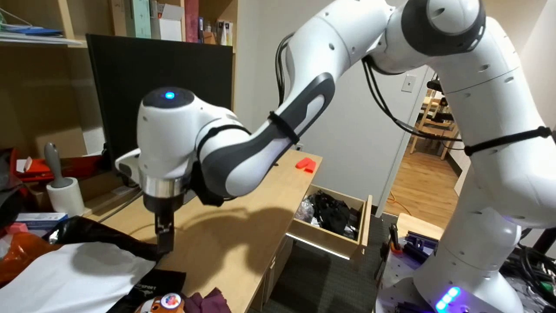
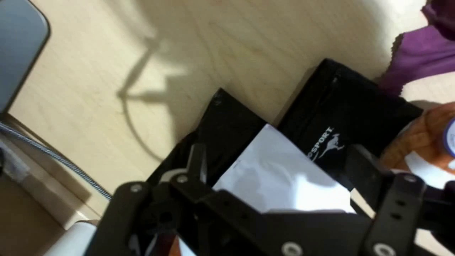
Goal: Move the purple cloth to the left side of the desk then move the papers to the left side as well
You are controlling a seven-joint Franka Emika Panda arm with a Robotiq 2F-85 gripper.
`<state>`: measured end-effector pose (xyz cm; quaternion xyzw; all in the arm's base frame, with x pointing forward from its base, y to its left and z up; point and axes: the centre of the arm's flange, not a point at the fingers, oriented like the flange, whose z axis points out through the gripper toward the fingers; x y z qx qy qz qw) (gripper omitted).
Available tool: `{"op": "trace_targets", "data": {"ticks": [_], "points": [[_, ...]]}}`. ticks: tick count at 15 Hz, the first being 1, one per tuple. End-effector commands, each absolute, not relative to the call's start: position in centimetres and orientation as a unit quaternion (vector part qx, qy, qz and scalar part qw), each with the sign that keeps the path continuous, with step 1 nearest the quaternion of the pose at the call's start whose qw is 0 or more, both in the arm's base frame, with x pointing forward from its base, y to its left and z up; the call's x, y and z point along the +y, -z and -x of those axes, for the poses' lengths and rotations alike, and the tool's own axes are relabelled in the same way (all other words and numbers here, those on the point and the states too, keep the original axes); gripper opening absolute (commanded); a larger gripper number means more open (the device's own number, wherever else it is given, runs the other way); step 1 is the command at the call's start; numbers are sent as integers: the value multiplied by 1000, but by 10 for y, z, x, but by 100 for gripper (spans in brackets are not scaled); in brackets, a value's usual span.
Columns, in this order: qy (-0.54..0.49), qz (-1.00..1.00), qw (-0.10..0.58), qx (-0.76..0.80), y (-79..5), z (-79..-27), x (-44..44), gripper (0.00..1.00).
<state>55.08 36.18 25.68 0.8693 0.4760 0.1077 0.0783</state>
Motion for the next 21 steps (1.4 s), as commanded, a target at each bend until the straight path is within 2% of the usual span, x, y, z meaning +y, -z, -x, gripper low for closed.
{"op": "trace_targets", "data": {"ticks": [1, 7, 16, 21], "points": [[-89, -891, 90, 435, -336, -565, 323, 100], [-25, -922, 56, 382, -404, -567, 248, 100], [30, -963, -32, 266, -415, -546, 90, 100], [22, -980, -11, 198, -395, -542, -25, 100]]}}
